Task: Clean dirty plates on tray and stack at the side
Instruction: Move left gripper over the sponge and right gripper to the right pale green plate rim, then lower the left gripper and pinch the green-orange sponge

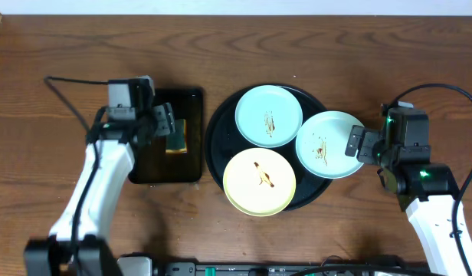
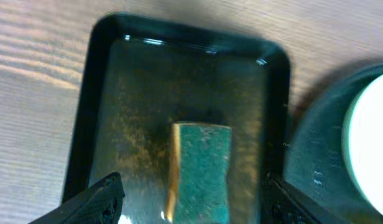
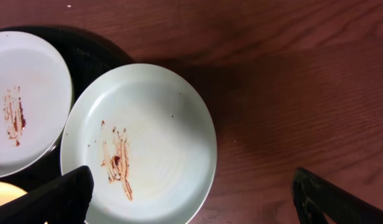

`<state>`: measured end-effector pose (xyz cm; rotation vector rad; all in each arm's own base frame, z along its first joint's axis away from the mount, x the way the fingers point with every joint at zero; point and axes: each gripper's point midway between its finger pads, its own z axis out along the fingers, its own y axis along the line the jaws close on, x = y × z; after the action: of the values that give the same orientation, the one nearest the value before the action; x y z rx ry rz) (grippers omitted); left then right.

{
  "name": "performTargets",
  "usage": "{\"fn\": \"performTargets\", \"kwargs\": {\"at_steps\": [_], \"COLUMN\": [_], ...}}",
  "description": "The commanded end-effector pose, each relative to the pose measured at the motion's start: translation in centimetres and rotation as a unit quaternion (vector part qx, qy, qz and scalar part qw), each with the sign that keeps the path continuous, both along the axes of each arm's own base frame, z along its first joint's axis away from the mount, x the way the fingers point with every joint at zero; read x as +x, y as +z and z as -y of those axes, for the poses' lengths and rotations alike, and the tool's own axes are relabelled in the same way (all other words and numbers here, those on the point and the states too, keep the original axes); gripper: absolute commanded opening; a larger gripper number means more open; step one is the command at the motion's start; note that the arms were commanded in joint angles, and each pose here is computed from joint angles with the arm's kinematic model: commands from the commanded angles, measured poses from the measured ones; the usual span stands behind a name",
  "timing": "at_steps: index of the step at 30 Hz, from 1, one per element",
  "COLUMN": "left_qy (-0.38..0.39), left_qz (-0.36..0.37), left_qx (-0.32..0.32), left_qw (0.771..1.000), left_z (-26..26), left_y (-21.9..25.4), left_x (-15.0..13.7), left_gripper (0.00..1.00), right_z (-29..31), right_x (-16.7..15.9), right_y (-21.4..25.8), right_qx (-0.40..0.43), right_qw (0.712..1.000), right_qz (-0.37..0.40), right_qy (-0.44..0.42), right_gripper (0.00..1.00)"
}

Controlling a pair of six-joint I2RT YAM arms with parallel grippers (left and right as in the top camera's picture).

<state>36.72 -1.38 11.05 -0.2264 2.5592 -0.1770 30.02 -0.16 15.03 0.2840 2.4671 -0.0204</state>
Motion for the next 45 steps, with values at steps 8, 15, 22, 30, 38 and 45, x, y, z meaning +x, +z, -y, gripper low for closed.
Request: {"fn": "performTargets", "kwargs": {"at_steps": [8,15,22,30,38,45], "left_qy": [-0.036,-0.046,-0.046,-0.04,-0.022,-0.027], "left_qz": [-0.072,-0.095,-0.097,-0.102,-0.121,-0.108], "left_qx": [0.054,0.06,0.06,0.058,0.095,0.139], "left_qw": [0.995,0.993,0.992,0.992,0.988,0.984], "left_z": [1.4,1.9,1.9,1.9,1.3,1.7], "left_y": [-7.2,-8.9,-9.0,-9.0,-9.0,-8.1], "left_x": [1.2,0.8,0.7,0.4,-0.6,-0.4], "left_gripper": [0.71,0.62,0.58,0.53,0.52,0.52], "right_z": [0.4,0.4,0.4,0.4,0.4,0.4], "right_x": [0.3,0.2,0.2,0.2,0.2,0.2], "right_y": [0.8,0.8,0.8,0.8,0.8,0.7], "right_qx": [0.0,0.0,0.0,0.0,0.0,0.0], "right_qw": [1.0,1.0,1.0,1.0,1.0,1.0], "right_qz": [0.009,0.008,0.008,0.008,0.008,0.006], "right_qy": [-0.014,-0.014,-0.014,-0.014,-0.014,-0.014], "right_gripper": [0.99,0.99,0.99,0.99,0.99,0.99]}}
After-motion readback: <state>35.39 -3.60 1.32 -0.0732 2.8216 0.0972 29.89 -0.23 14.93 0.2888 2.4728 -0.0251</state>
